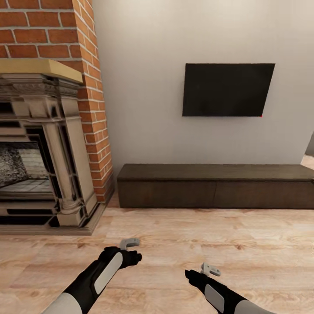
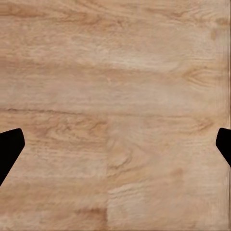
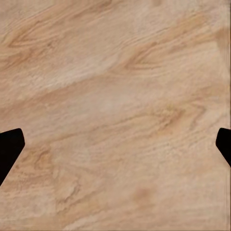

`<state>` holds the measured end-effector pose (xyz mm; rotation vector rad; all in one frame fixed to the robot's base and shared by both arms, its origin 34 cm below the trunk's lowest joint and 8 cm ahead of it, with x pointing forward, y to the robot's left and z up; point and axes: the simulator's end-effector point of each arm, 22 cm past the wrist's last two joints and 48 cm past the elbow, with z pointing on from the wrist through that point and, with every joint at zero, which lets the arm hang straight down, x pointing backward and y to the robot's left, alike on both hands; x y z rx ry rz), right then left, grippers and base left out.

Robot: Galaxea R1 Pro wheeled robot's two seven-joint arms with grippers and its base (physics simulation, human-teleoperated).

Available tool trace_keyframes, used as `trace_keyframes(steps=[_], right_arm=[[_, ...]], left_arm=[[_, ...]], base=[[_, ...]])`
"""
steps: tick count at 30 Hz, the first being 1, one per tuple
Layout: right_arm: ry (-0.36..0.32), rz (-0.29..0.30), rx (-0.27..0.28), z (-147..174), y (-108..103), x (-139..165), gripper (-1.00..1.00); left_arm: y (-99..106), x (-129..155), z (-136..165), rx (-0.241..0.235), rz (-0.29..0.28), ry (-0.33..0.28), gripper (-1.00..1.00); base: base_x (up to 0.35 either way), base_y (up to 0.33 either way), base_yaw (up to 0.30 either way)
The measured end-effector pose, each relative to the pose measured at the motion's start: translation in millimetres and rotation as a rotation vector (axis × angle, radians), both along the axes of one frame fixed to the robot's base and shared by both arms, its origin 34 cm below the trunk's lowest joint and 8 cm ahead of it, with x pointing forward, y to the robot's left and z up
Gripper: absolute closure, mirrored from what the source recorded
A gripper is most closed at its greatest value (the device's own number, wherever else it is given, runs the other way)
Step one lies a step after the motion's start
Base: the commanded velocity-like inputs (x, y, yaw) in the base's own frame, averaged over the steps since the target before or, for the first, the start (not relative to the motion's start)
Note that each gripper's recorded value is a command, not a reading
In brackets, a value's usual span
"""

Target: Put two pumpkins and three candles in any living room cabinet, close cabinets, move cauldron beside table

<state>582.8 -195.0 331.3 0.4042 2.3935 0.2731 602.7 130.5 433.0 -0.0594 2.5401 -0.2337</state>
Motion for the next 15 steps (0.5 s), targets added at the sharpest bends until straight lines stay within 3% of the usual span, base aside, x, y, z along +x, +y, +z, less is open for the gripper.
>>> trace_keyframes(steps=[7, 11, 15], right_arm=[[0.003, -0.017, 0.011, -0.4, -1.2, 0.1, -1.00], [0.000, -0.064, 0.094, 1.6, 2.4, 1.6, -1.00], [-0.033, -0.067, 0.180, 9.0, -3.0, 7.9, -1.00]], left_arm=[[-1.2, -1.1, -1.2, 0.005, -0.008, 0.001, -1.00], [-0.3, -1.0, -1.3, -0.002, -0.003, 0.004, -1.00], [4.2, -0.2, -1.4, -0.009, 0.008, 0.007, -1.00]], base=[[0.321, -0.096, -0.291], [0.330, 0.041, -0.196], [0.332, 0.097, -0.045]])
